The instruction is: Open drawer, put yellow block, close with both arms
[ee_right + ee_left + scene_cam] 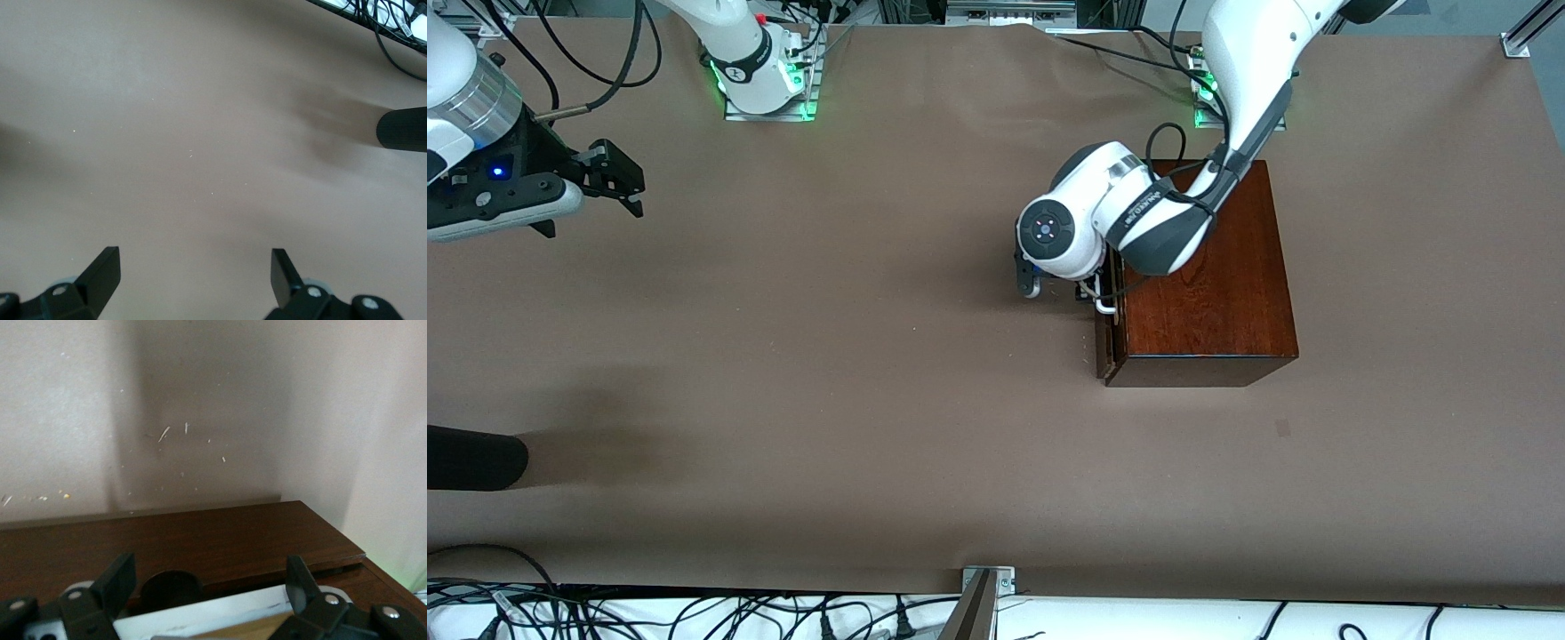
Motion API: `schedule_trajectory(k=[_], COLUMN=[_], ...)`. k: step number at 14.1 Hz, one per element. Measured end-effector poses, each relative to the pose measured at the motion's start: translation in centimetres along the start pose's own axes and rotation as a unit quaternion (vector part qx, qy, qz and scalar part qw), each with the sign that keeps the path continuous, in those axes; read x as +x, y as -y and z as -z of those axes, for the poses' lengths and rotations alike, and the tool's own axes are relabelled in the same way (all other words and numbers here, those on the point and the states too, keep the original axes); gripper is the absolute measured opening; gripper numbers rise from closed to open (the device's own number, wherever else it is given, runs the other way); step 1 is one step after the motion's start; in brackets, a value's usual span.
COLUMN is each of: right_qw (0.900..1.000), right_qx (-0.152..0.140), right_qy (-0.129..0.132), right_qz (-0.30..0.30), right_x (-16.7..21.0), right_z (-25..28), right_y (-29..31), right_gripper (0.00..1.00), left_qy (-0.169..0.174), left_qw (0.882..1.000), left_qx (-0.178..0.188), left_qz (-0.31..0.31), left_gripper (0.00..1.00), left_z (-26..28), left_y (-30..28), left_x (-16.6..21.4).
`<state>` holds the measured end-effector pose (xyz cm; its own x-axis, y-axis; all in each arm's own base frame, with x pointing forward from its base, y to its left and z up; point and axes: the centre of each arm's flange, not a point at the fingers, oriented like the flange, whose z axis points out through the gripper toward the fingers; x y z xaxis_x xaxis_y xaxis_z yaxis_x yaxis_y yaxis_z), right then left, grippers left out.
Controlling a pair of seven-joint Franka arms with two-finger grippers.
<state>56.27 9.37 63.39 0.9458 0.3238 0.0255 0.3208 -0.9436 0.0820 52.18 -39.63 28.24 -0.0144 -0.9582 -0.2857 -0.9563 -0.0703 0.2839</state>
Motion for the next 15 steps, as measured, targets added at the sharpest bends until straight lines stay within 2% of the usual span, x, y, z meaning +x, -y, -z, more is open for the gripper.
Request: schedule_trajectory(k=[3, 5, 7, 10, 12, 15], right_qw=[1.000, 1.000, 1.000, 1.000, 1.000, 1.000], right_qx=[0.000, 0.000, 0.000, 0.000, 0.000, 0.000], right_qy=[0.000, 0.000, 0.000, 0.000, 0.000, 0.000], right_qz=[0.000, 0.000, 0.000, 0.000, 0.000, 0.000], right_x=[0.0, 0.0, 0.0, 0.0, 0.0, 0.0], right_z=[0.0, 0.0, 0.0, 0.0, 0.0, 0.0], right_y=[0.0, 0.0, 0.0, 0.0, 0.0, 0.1], right_gripper=[1.00, 1.00, 1.00, 1.00, 1.00, 1.00], left_qy=[-0.011, -0.030, -0.053, -0.120, -0.134, -0.153], left_qw=[1.000, 0.998, 0.994, 0.980, 0.971, 0.953], left_qx=[0.012, 0.041, 0.073, 0.093, 0.097, 0.089], left_qz=[0.009, 0.032, 0.063, 0.132, 0.174, 0.245], left_gripper=[1.00, 1.00, 1.00, 1.00, 1.00, 1.00], left_z=[1.3, 4.8, 9.7, 16.9, 20.0, 20.9], left_y=[0.2, -0.2, -0.8, 0.6, 1.7, 4.0], left_x=[-0.4, -1.5, -4.4, -13.0, -18.7, -25.8])
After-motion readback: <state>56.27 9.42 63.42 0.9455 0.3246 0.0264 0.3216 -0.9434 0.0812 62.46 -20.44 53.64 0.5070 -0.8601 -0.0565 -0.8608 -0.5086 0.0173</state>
